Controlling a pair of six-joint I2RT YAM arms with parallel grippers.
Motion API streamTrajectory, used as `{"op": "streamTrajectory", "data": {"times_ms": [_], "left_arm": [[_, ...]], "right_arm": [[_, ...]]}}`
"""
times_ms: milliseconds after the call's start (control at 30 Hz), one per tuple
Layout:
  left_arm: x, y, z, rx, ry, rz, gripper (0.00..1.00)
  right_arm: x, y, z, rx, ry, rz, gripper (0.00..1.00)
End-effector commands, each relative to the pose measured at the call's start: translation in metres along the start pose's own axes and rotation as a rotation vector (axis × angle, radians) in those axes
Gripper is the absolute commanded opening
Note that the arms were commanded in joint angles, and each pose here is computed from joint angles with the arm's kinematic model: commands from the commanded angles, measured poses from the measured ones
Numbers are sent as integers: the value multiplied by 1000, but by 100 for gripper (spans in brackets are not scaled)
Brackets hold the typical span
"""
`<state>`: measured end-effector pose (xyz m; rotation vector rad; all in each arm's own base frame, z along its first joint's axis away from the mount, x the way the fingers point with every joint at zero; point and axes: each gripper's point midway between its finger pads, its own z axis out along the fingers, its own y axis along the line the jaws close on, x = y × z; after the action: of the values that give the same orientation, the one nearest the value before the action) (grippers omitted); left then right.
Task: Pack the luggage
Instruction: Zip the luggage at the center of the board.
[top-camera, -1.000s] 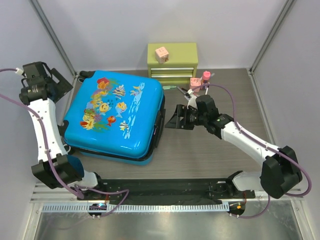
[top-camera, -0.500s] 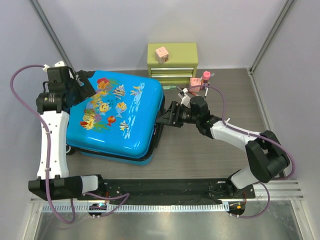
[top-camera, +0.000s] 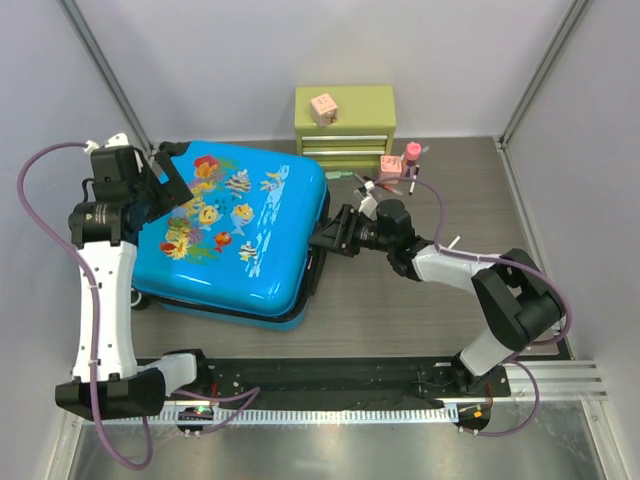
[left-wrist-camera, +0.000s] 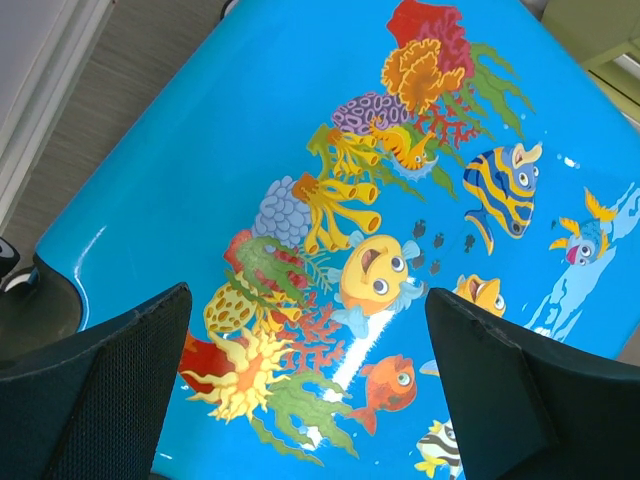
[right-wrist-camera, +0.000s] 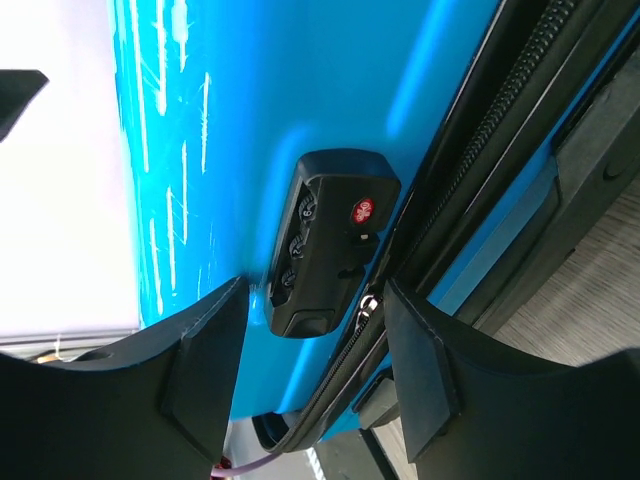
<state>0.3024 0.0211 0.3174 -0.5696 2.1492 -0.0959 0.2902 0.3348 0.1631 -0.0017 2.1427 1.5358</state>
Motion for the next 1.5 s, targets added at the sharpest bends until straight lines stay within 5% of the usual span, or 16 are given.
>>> {"op": "streamTrajectory", "data": {"times_ms": [0,333,433,600,1033,1467], "left_arm": [[-1,-5,-4,32,-17,-11,100],[4,-4,-10,39,-18,-10,100],[10,-3,-11,42,-9,-26,100],[17,-7,-12,72,8,-52,100],[32,-7,-16,97,38,-45,100],[38,-2,-12,82,47,-29,100]], "right_arm": [[-5,23,8,-87,-37,-13,62],[-3,24,14,-161,-59,57,46],[-7,31,14,-187,-71,67,24],[-21,59,8,-227,-96,44,1],[-49,108,-23,-245,-218,-21,1],[-50,93,-48,-142,-271,-43,1]]}}
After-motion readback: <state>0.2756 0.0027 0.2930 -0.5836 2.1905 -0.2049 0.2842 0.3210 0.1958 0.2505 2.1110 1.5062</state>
